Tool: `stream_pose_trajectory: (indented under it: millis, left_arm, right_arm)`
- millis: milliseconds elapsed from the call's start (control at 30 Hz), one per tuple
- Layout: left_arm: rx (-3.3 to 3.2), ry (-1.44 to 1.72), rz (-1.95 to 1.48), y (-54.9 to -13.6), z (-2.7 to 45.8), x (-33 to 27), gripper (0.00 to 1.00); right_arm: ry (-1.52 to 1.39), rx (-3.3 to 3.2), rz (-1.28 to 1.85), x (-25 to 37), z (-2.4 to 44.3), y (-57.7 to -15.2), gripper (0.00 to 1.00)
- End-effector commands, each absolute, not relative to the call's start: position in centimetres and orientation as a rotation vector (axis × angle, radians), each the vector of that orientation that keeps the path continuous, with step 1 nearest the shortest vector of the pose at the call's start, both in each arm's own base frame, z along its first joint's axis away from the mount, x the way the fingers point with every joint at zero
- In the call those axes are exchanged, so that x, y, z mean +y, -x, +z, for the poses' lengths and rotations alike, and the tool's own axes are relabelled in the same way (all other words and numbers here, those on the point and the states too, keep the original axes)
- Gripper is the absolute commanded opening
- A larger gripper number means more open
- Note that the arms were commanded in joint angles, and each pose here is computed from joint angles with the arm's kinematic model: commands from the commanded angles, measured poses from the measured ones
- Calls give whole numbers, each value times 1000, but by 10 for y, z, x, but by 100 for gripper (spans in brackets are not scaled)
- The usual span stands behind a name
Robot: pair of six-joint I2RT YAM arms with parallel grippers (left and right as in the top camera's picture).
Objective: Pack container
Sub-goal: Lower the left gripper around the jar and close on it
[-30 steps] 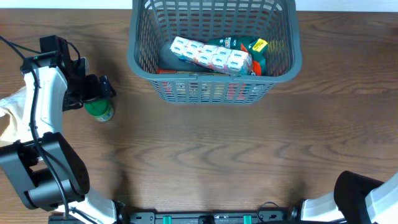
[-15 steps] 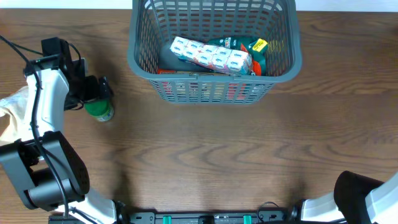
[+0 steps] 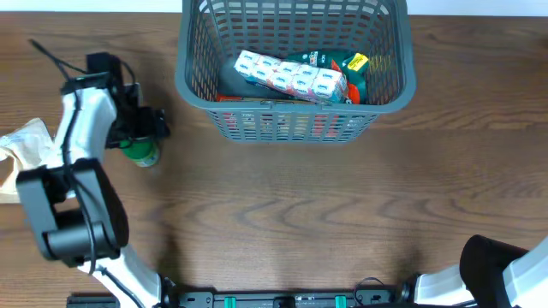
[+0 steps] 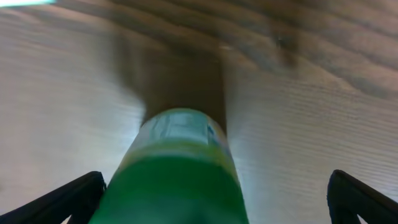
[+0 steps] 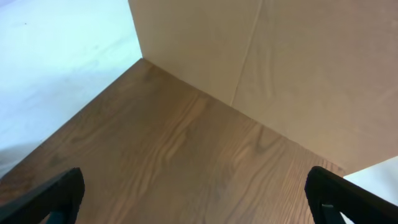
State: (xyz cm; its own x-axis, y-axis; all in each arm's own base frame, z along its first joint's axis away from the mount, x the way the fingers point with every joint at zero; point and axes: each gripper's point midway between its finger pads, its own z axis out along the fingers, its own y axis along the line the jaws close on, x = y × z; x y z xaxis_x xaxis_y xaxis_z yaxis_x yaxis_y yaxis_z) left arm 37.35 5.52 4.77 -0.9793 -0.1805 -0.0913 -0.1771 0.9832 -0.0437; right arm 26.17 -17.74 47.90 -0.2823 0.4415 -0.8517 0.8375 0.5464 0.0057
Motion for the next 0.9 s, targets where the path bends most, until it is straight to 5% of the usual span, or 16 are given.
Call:
stream_pose_trajectory:
  millis: [0, 867]
  left_arm:
    - [3050, 306, -50, -372, 39, 53, 99]
    - [3083, 315, 69, -362, 36, 66, 99]
  right_arm:
    - [-1063, 1902, -581, -180, 479, -260, 99]
    - [-1063, 1902, -581, -180, 479, -260, 99]
